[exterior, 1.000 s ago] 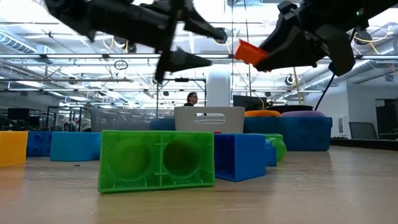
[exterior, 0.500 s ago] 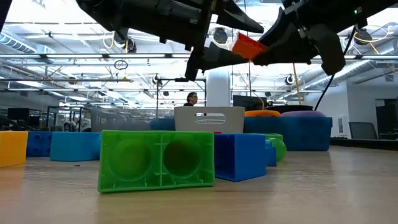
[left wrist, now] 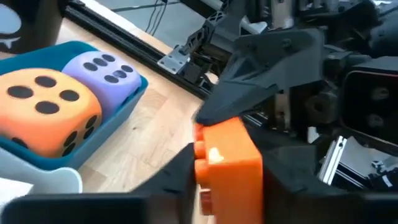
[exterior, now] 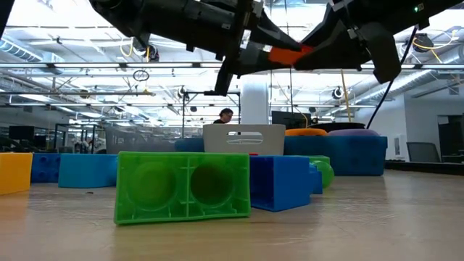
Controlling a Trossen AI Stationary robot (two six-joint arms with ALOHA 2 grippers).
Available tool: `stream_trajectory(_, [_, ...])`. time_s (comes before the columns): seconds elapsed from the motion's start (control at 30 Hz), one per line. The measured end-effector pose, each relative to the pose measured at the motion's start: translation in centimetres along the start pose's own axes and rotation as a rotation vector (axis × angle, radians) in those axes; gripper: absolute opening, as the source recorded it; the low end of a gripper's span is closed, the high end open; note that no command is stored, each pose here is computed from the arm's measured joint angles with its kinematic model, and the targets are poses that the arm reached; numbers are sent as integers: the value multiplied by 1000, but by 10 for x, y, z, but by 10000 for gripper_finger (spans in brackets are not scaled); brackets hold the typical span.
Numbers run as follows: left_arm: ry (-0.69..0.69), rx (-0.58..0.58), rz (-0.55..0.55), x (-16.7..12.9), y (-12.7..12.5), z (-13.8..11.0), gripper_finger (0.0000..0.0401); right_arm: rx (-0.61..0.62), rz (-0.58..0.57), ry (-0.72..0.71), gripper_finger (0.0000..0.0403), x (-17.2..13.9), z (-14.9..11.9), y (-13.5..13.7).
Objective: Pick & Place Toys
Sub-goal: Put the orange game piece into the black bin
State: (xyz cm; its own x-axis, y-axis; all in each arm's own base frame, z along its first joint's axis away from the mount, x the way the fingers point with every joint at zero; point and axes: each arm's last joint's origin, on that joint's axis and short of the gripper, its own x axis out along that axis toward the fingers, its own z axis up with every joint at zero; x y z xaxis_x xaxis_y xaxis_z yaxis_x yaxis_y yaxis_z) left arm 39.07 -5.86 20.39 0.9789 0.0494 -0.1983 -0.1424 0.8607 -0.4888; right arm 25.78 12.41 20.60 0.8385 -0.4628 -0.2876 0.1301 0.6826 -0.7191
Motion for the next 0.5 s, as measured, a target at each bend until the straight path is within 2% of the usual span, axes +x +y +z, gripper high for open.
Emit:
stream_trajectory(0.07, [4,1,-4,0,1,1,93,31,-2,3,158,0,0,0])
stream_trajectory(0.23, [13,70,30,-7,2,12,93,145,-6,-8,202,-3,1,-1])
stream_trajectory(0.5, [-41,159,339,-33,5,35,93,230,49,-56,248,-24,7,-9])
